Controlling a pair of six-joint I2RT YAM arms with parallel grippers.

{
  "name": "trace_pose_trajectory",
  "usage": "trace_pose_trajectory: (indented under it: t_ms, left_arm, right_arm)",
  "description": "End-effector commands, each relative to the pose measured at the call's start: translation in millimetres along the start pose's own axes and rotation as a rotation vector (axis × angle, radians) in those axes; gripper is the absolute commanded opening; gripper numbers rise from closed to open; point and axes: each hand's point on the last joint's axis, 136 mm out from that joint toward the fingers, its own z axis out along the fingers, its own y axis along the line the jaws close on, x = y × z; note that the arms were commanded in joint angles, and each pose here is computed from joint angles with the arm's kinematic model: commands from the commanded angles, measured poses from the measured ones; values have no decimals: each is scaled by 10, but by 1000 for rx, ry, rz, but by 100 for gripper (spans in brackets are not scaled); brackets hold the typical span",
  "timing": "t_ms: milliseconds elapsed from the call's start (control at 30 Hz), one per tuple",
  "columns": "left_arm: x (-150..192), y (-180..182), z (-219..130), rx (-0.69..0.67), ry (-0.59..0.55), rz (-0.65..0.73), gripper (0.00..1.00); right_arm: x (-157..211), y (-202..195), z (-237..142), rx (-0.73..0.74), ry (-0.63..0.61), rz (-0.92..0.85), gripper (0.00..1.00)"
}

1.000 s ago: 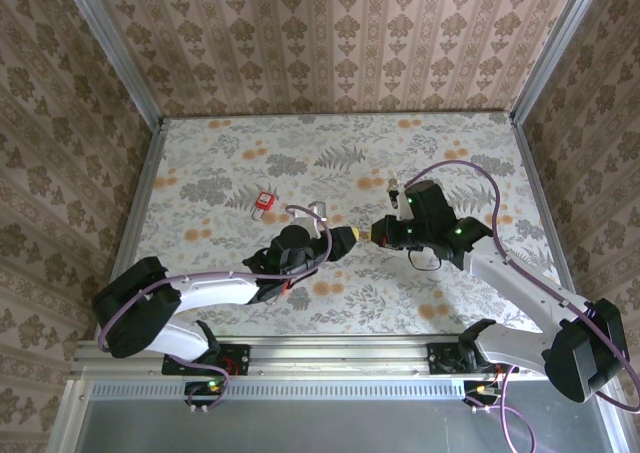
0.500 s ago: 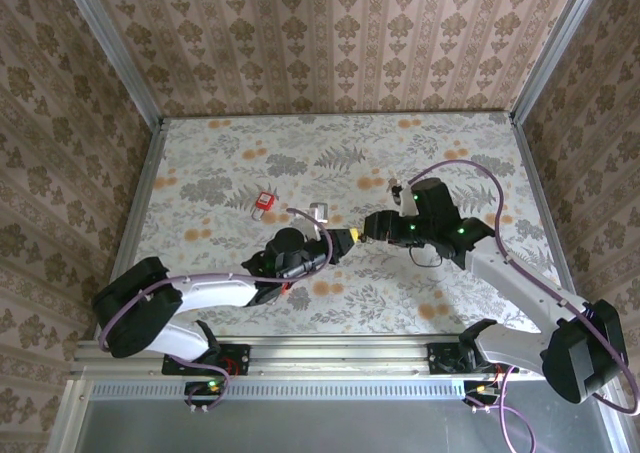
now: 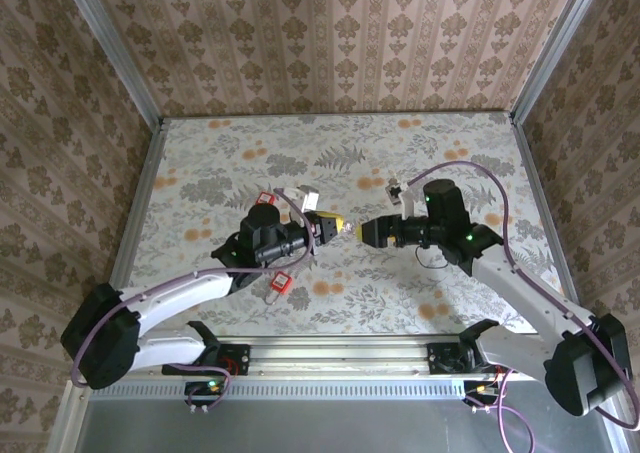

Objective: Unlock with the key

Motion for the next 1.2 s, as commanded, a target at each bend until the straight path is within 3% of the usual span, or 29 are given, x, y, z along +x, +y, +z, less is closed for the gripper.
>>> trace_pose_trajectory:
  t_ms: [0,400,800,1167]
  left_arm:
    - [163,-5,-80,14,125,33,0]
    - [44,-160,-116,142,0,-16,0]
    - [-58,-179,-91,195,-97,-70,0]
    - [-71,-169,-52,216,-115,-87,0]
  right_arm:
    - [204,-57,-4,45,35,-157,80]
    - [47,207,205,-212,-44,-69,77]
    - [-124,266,184,-253,-75,-30,48]
    - [-182,280,95,-266,-100,-20,39]
